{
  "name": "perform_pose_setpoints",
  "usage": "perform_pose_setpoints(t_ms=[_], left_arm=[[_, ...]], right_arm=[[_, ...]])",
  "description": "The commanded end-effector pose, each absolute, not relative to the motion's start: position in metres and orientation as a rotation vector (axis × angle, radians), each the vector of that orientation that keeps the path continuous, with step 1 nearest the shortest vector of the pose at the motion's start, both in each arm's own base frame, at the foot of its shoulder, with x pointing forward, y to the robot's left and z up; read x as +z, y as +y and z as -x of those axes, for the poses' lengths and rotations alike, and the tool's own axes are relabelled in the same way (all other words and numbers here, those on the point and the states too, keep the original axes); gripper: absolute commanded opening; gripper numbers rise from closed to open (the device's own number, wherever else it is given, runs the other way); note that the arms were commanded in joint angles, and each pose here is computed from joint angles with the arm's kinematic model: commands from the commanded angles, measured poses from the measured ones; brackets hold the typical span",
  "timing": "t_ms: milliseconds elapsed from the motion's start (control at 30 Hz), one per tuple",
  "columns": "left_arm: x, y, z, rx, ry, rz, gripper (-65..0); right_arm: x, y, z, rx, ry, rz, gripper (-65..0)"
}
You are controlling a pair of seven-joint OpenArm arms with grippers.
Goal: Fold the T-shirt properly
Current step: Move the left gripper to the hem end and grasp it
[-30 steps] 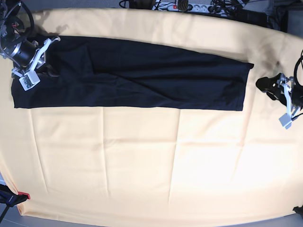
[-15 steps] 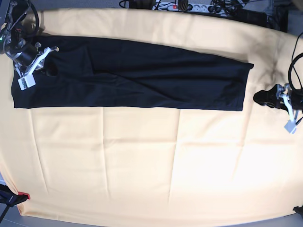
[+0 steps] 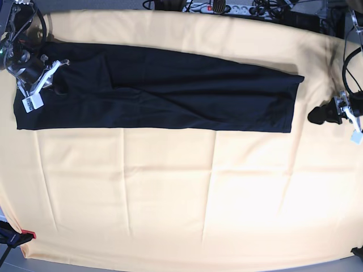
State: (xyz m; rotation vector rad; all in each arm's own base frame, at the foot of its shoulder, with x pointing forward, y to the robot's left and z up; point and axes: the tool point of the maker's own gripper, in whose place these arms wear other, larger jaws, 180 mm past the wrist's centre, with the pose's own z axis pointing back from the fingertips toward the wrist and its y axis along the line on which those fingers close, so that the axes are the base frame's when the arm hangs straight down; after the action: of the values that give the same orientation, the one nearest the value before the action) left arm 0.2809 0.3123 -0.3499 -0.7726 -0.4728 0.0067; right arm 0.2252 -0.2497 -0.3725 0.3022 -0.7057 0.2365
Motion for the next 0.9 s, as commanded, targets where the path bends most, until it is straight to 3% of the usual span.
perform_pose_setpoints(t_ms=[0,400,867], left_arm=[[-0.357,0.314,-0.271,-0.02,-0.404,0.738,-16.4],[-0.365,0.258,-0.257,-0.266,-0.268,0.742,-16.4],[-0.375,0.238,-0.243,-0.316,-0.19,0.754,-16.4]], right_arm=[[-0.362,-0.254,-0.232,0.249,-0.737,-0.293,-65.0],[-0.362,-0.254,-0.232,0.249,-0.738,-0.293,-65.0],[-0.361,-0.254,-0.234,0.249,-0.743,-0.293,-65.0]])
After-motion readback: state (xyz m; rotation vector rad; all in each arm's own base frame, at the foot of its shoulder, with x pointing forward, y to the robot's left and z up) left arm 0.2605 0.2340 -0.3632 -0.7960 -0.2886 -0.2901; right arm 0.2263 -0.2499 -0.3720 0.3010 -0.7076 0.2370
